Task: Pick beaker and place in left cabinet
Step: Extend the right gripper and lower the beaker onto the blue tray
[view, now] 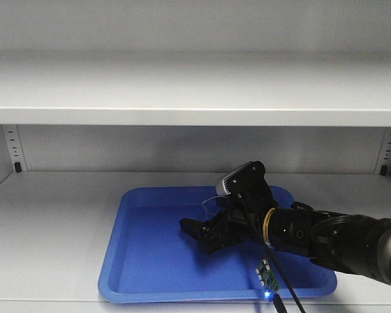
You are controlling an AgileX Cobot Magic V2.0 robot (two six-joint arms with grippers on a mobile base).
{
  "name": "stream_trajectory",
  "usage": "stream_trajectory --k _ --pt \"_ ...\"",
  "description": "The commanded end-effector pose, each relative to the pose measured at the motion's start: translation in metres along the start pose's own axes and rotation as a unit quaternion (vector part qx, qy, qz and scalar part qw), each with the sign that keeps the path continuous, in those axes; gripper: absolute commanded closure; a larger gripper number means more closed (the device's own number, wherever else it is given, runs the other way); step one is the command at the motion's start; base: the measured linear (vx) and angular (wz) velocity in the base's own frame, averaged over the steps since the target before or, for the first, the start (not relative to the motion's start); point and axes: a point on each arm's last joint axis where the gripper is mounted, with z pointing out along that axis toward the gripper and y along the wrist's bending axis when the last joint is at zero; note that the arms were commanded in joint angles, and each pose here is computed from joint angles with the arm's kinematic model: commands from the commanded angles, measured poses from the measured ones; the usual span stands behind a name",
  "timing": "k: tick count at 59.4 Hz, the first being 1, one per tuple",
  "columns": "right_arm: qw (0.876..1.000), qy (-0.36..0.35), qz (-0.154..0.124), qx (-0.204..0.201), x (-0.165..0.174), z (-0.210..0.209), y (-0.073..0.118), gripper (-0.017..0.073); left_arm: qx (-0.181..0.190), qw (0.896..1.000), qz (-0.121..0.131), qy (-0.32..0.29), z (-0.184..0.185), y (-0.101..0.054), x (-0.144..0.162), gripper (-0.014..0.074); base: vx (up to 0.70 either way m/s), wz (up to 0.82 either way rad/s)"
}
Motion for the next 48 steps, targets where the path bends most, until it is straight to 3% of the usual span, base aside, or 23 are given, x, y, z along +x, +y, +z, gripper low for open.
stream_trajectory --k 1,15,30,38,48 --pt "0.998 -0.056 -0.01 0.0 -0.035 -0.017 0.002 -0.0127 0.009 0.999 -0.001 -0.05 -0.003 -0.001 -0.012 0.059 0.0 0.0" --pt "0.996 -0.082 -0.047 0.009 -0.055 -0.034 0.006 -0.0108 0.009 0.999 -0.001 -0.05 -0.003 -0.001 -0.012 0.059 0.0 0.0" --pt "0.993 -0.102 -0.058 0.014 -0.07 -0.048 0.01 -0.006 0.009 0.999 -0.001 -0.05 -0.003 -0.001 -0.012 0.059 0.0 0.0" --pt "0.994 -0.094 -0.047 0.042 -0.074 -0.054 0.007 0.0086 0.009 0.999 -0.001 -0.05 -0.003 -0.001 -0.012 0.059 0.0 0.0" --pt "0.993 -0.094 0.018 0.073 -0.081 -0.066 0.004 0.0452 0.009 0.999 -0.001 -0.05 -0.003 -0.001 -0.012 0.059 0.0 0.0"
